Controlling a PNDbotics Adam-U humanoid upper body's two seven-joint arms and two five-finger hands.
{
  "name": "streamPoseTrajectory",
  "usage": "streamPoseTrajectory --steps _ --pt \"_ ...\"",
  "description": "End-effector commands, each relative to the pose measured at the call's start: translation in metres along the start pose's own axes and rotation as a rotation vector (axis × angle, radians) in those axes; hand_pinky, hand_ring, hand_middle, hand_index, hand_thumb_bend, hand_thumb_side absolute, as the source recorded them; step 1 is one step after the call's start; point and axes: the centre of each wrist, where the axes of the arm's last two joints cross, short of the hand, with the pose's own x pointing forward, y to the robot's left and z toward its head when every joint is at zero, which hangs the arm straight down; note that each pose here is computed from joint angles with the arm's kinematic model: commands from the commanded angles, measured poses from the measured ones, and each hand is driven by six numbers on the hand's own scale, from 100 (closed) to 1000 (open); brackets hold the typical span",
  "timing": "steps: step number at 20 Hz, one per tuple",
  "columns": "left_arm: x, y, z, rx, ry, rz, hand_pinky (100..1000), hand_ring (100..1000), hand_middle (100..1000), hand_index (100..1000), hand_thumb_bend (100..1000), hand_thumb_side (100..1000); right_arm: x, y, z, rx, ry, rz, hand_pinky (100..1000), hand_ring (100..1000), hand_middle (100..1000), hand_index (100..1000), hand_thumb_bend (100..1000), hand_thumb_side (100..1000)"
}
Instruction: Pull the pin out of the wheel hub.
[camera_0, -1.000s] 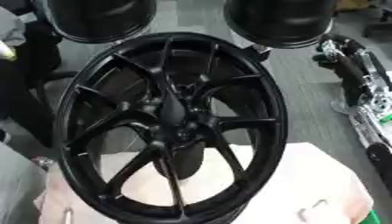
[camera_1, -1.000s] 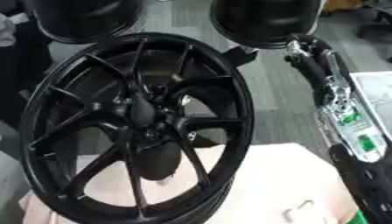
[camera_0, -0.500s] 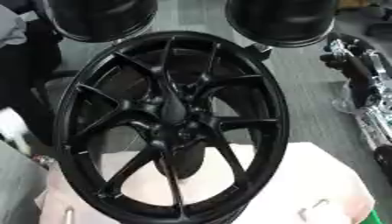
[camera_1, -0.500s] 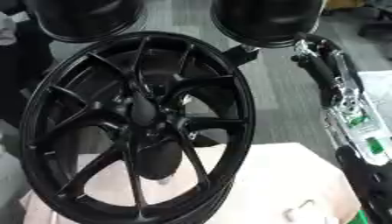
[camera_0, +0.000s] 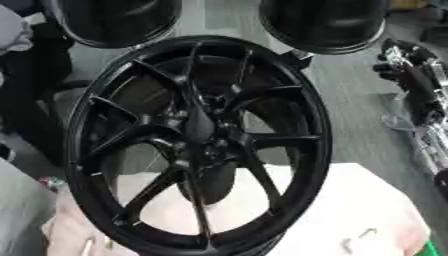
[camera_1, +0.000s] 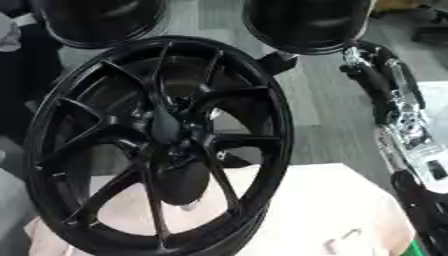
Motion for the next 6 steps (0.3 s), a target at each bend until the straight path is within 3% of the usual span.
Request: streamPoseTrajectory --steps 1,6 --pt "0.004 0.025 0.009 0.171 -0.044 0.126 802 790 758 786 394 416 0.009 0.000 -0.003 -0.002 -0.026 -0.012 804 684 645 809 188 517" --pt "0.004 0.013 0.017 0.305 -0.112 0.328 784 783 756 780 388 490 0.010 0.002 -0.003 -0.010 -0.034 -0.030 804 684 645 809 188 517"
